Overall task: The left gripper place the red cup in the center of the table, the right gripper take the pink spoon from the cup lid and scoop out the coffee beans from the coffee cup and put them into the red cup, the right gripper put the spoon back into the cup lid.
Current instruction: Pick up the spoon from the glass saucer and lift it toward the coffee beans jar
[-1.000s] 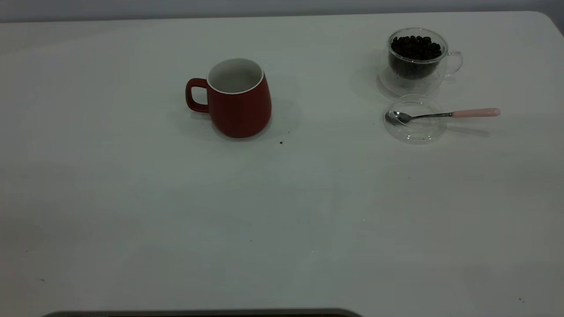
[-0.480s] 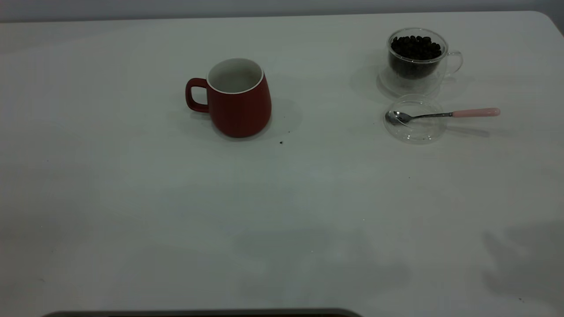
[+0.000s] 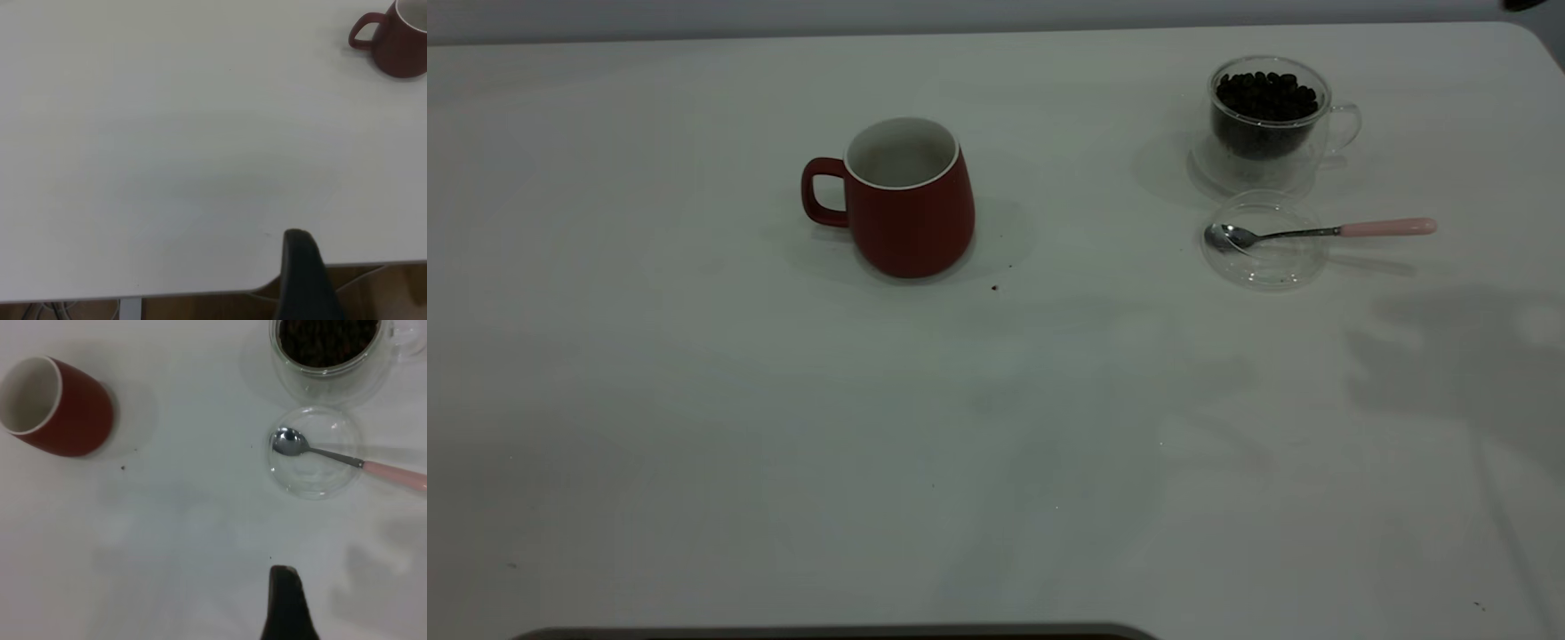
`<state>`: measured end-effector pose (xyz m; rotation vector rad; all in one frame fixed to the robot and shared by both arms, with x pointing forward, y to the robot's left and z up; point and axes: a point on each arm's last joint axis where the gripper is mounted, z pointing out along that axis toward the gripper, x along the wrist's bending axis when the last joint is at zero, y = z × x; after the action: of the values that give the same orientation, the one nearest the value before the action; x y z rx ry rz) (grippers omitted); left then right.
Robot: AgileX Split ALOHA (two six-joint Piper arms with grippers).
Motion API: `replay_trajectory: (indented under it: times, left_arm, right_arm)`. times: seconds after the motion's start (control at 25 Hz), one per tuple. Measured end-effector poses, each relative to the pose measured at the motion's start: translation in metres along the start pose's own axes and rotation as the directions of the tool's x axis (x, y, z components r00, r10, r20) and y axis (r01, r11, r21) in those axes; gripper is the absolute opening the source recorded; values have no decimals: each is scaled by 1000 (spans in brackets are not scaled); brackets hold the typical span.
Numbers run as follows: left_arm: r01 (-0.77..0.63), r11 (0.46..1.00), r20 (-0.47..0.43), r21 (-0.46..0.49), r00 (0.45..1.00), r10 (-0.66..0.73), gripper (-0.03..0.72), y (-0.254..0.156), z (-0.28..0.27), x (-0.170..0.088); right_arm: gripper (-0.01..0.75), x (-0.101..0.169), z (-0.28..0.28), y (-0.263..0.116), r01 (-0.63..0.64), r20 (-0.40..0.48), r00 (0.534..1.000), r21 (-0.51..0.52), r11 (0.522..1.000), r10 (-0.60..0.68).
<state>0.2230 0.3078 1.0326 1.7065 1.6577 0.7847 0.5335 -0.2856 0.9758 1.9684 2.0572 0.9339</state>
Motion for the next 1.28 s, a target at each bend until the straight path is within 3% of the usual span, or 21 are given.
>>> replay_trajectory:
  times: [0.16,0.32,0.48,0.84,1.28]
  left_arm:
    - [-1,1000,0,0,1000,1,495,0,0,0]
    - [-3,1000,0,0,1000,3,495,0,0,0]
    - [-3,1000,0,1,1000,3,495,0,0,0]
    - [-3,1000,0,1,1000,3,495,0,0,0]
    - [-3,1000,0,1,1000,3,495,0,0,0]
  right_arm:
    - [557,-48,37,14,-130,11,992,78,988,130]
    - [557,-108,70,7,-295,19,955,131,946,295]
    - [557,-146,104,-11,-352,-48,928,211,912,369]
    - [557,-174,156,-22,-397,-315,830,246,884,460]
    - [557,-181,189,-42,-395,-401,783,268,878,475]
